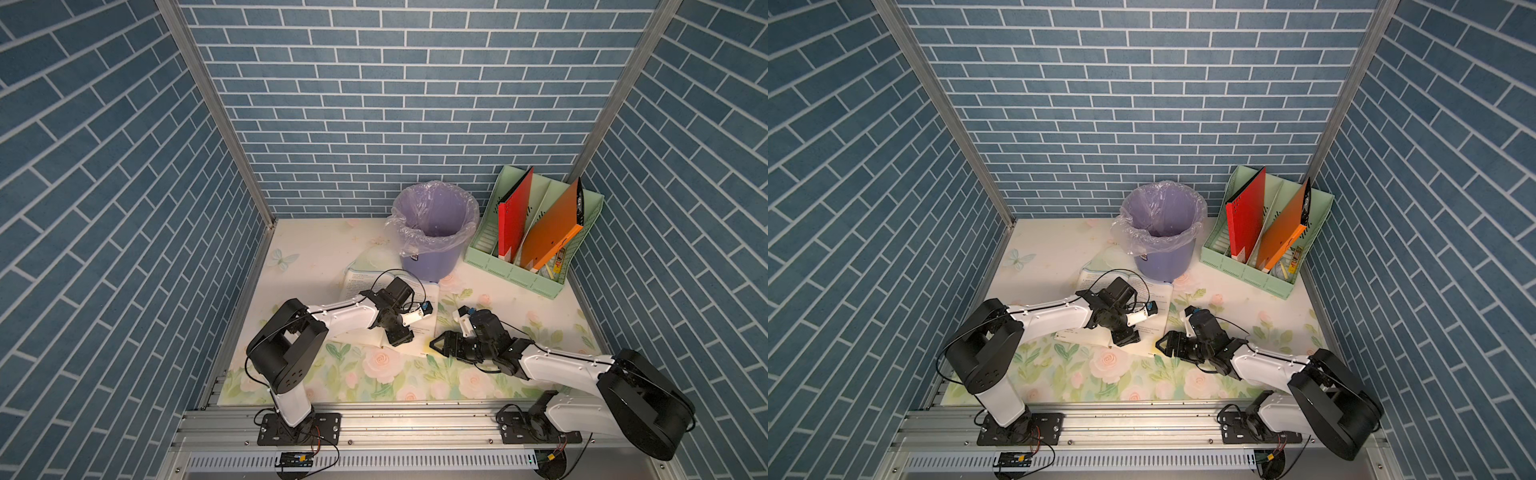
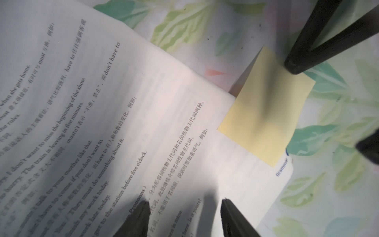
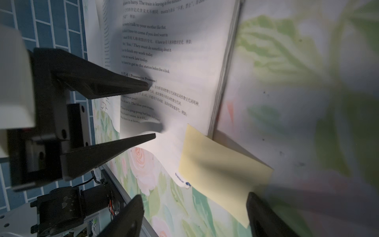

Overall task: Peel off the used sticky note
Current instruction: Tear off the note from the book.

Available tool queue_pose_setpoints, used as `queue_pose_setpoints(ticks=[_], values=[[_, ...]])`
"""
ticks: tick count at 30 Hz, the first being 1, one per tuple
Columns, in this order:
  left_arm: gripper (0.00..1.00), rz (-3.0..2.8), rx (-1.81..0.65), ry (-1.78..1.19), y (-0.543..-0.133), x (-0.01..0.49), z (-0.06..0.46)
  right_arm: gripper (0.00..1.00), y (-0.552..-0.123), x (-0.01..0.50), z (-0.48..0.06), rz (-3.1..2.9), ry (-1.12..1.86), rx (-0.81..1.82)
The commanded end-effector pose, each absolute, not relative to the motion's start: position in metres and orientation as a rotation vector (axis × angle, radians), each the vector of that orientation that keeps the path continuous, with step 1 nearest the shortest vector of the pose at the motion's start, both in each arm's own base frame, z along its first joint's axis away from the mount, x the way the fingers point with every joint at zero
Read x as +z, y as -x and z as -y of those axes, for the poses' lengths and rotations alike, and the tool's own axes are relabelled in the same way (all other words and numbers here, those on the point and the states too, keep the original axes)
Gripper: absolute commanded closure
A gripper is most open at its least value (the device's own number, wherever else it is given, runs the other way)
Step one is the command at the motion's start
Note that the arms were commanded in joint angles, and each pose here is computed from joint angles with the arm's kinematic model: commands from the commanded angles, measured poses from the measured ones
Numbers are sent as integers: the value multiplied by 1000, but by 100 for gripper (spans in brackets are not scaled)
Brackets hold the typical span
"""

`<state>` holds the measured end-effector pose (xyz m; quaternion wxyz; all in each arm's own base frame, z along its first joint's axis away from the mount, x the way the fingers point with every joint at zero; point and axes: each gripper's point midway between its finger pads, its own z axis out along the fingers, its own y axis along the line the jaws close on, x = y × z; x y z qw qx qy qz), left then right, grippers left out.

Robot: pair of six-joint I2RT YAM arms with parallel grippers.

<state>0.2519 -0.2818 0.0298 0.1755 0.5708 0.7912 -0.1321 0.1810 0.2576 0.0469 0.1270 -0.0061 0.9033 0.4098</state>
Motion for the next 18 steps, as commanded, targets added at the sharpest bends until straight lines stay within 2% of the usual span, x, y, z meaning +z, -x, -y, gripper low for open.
queue_pose_setpoints(ticks=[1,10,18], values=[[40,-2282,-327,-1654,-244,15,269,20,-184,49,-257,-2607,22,1211],[40,-2298,-301,-1669,-243,8,263,18,-179,47,-211,-2584,-63,1158],[40,-2310,-293,-1667,-244,7,263,23,-185,47,-230,-2550,-23,1292]])
